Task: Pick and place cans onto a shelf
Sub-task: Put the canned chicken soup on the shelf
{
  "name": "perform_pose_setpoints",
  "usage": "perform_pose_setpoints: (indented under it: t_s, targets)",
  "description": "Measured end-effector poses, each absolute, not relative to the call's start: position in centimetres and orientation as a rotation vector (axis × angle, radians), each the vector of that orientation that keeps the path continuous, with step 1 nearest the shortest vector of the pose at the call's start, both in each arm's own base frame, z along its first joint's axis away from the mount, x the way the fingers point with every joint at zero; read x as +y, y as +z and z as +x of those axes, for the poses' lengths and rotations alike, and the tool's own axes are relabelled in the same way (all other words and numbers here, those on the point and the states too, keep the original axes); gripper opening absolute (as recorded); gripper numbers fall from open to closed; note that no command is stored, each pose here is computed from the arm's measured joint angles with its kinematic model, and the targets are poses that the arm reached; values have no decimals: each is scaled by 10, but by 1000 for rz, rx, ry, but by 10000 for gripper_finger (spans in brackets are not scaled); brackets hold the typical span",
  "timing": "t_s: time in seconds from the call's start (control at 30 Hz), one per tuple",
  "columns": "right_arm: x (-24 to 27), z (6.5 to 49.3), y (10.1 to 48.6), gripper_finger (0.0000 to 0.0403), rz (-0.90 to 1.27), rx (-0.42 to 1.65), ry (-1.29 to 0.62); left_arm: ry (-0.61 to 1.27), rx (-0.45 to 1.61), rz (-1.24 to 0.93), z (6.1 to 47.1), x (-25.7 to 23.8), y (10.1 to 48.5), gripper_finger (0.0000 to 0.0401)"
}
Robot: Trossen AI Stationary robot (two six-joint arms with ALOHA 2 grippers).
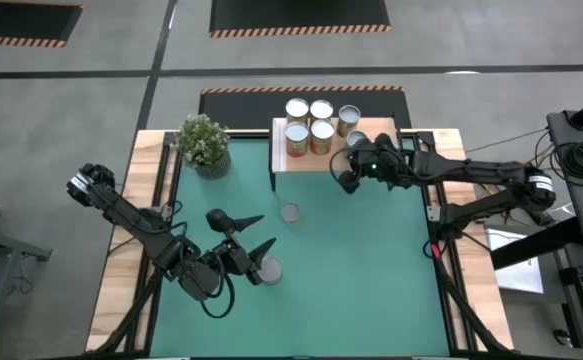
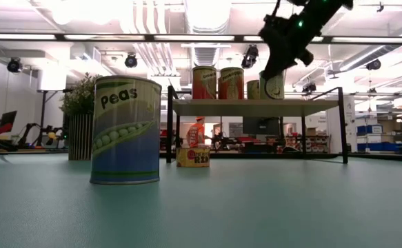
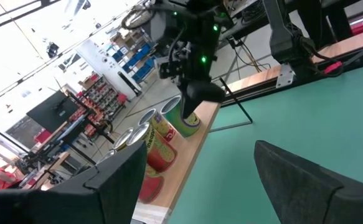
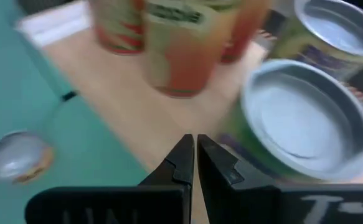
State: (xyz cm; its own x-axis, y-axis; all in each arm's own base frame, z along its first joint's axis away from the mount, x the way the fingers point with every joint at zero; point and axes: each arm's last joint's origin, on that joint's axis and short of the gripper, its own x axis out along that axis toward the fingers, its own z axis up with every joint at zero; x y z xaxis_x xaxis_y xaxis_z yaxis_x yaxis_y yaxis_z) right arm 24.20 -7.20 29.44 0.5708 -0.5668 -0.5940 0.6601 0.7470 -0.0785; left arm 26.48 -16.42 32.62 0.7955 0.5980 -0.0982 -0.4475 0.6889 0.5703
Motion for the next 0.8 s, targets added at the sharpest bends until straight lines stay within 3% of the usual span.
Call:
perform_pose_setpoints:
  t_s: [0.17,0.4,0.8]
  targets:
    - [-66,227,327,9,181,632,-657,594,288,556,265,-164,326,279]
    - [-69,197,362,9,183,522,-820,593,289,559,265,-164,326,279]
    - [-101,190,316,9,259,643,-988,592,292,569,265,-164,326,279]
